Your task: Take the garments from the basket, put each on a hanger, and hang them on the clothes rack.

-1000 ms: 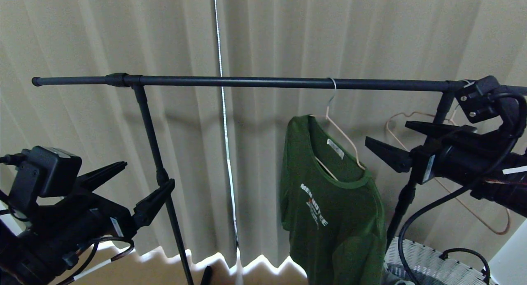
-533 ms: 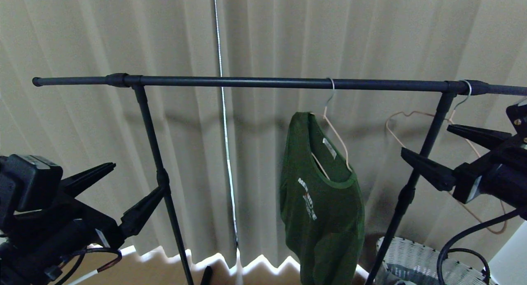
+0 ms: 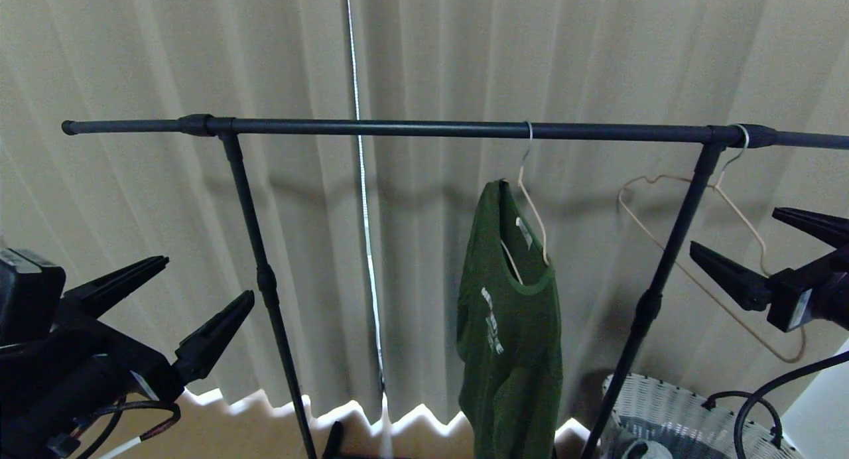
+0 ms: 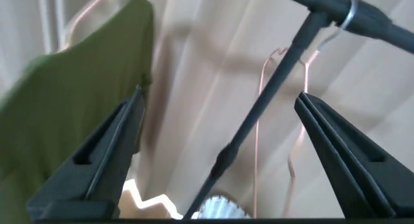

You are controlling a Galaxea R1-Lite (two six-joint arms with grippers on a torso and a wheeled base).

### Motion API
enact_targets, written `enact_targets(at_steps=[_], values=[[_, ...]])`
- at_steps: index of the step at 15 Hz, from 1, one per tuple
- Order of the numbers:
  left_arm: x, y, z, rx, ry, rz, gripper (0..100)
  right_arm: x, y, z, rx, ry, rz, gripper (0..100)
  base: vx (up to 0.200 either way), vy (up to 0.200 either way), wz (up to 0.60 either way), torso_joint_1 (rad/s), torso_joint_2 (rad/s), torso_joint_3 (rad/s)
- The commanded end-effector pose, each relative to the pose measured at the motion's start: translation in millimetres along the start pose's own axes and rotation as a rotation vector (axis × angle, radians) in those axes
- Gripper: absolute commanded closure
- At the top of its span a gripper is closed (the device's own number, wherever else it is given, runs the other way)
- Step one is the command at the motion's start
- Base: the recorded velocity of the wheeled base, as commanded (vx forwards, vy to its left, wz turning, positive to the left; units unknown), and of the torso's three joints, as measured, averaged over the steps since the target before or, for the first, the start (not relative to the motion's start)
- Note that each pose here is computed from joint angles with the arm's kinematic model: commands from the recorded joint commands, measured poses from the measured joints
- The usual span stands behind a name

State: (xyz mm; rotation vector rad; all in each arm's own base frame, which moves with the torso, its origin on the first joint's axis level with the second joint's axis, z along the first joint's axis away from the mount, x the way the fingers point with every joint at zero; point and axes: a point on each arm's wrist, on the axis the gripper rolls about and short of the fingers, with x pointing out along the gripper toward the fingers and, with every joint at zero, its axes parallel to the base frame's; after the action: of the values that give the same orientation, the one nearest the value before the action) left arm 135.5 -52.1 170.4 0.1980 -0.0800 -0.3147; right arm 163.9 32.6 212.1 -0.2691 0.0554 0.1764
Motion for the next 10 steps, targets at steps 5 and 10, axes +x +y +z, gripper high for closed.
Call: enact_targets(at_steps=[5, 10], values=[[-0.6, 0.1, 0.3, 0.0, -0.003, 0.001, 0, 0.2, -0.1, -1.6, 0.0, 0.007, -0.001, 0, -0.2, 0.0, 0.0, -0.004, 0.0, 0.003], [3.9, 1.4, 9.1, -0.002, -0.037, 0.002, 0, 1.5, -9.2, -7.4, -0.037, 0.04, -0.055, 0, -0.08, 0.0, 0.0, 0.001, 0.0, 0.001]])
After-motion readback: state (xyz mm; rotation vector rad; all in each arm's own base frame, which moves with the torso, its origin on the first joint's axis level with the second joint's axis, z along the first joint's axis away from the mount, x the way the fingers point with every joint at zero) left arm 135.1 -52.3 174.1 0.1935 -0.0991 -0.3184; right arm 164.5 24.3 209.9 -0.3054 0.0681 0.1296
